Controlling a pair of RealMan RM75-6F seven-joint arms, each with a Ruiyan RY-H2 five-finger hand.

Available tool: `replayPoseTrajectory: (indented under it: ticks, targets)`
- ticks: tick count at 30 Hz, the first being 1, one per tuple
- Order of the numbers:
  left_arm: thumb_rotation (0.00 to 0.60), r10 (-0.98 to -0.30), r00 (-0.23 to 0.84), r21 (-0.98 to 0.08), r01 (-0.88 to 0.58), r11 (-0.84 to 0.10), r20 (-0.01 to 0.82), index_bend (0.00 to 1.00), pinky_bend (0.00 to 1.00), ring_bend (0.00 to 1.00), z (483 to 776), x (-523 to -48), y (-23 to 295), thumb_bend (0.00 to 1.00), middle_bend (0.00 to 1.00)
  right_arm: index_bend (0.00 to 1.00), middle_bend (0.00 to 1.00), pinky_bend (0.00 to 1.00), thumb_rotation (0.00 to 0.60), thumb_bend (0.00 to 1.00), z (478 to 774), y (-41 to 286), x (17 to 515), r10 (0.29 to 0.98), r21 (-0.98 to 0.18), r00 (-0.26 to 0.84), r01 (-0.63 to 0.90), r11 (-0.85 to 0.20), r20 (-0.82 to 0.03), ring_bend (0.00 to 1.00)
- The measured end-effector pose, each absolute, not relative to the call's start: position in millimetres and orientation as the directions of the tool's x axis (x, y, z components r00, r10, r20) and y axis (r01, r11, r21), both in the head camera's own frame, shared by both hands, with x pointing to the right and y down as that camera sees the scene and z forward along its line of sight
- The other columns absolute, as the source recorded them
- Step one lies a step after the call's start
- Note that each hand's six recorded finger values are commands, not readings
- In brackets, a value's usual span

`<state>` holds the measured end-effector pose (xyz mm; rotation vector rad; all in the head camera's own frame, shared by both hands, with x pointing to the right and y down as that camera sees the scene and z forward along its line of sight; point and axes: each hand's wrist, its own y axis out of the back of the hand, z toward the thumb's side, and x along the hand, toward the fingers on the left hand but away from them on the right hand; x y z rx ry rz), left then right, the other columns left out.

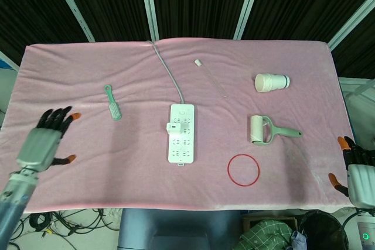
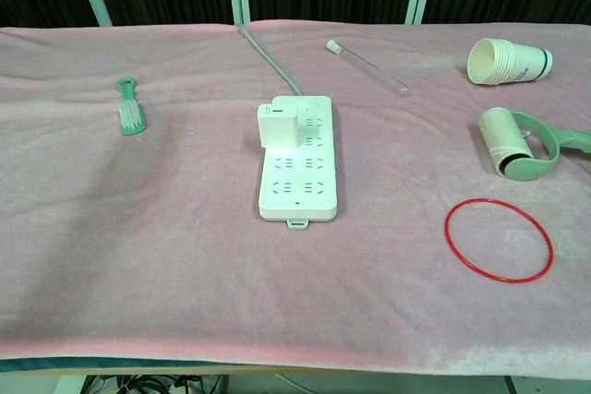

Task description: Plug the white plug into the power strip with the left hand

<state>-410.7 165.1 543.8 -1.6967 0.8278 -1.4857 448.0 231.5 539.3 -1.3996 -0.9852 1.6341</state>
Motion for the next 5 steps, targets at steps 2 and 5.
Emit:
replayPoseTrajectory:
  ticks: [2,5]
  targets:
    - [0.6,-0.842,0.079,-0.844,-0.017,-0.536,0.533,0.1,0.0,0.0,537,-444,189,0.1,0.0,0.04,0.08,0.18,0.6,0.13,540,231,448,0.91,-0.91,-0.107,-0.066,-0.409,-0.401,0.16]
    - [0.6,-0.846,0.032,-0.845,-0.018,-0.534,0.533,0.1,0.0,0.0,526,-474,210,0.1,0.0,0.04,0.08,0.18,0.6,0.13,541,232,447,0.909,-0.91,-0.107,-0.064,-0.411,-0.403,0.16]
